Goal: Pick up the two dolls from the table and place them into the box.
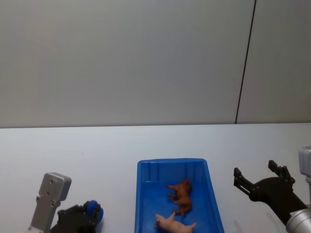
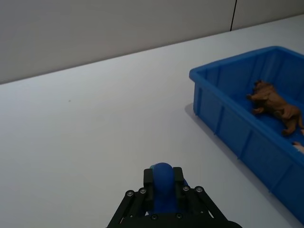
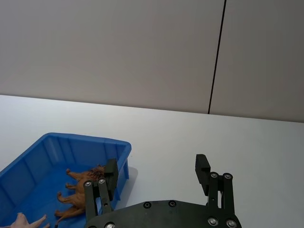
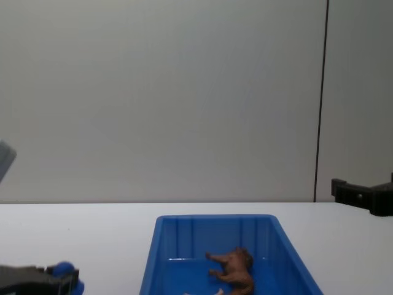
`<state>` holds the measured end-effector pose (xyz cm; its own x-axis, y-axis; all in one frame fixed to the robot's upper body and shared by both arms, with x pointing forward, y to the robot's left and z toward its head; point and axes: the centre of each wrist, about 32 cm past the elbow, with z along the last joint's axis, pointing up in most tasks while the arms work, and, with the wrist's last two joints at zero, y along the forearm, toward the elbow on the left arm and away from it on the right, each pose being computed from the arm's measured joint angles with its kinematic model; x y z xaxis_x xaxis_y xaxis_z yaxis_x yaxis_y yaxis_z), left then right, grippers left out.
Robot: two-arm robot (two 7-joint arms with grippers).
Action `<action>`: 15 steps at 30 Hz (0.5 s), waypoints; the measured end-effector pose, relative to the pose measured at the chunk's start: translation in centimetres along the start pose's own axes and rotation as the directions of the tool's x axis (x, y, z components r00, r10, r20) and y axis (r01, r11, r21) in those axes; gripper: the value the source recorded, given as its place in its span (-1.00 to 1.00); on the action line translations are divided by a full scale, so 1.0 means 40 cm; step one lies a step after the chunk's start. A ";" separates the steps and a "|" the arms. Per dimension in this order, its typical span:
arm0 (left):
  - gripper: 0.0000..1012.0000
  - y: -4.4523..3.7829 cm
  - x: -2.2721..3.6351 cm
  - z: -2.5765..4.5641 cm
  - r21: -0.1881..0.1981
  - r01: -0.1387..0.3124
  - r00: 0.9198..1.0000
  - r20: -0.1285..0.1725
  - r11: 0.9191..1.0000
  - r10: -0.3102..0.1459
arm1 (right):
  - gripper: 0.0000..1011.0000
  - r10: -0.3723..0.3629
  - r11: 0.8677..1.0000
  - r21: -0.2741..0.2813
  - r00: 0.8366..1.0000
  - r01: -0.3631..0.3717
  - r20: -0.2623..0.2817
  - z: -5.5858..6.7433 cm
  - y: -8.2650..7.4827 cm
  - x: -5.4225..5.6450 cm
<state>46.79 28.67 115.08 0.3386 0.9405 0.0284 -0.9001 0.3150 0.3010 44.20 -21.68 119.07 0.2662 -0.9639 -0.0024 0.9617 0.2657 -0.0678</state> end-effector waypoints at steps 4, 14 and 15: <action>-0.55 0.006 -0.003 0.024 -0.044 0.012 1.000 0.020 0.999 -0.011 | 0.98 0.000 1.000 0.000 1.000 0.000 0.000 0.000 0.000 0.000; -0.66 0.004 -0.015 0.089 -0.143 0.078 0.995 0.065 0.987 -0.070 | 0.98 0.000 1.000 0.000 1.000 0.000 0.000 0.000 0.000 0.000; -0.67 0.001 -0.019 0.102 -0.161 0.099 0.993 0.073 0.982 -0.088 | 0.98 0.000 1.000 0.000 1.000 0.000 0.000 0.000 0.000 0.000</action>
<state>47.62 27.46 118.96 0.4358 0.8972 0.0714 -0.8944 0.4229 0.1454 44.20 -21.68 119.07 0.2661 -0.9639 -0.0024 0.9617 0.2657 -0.0677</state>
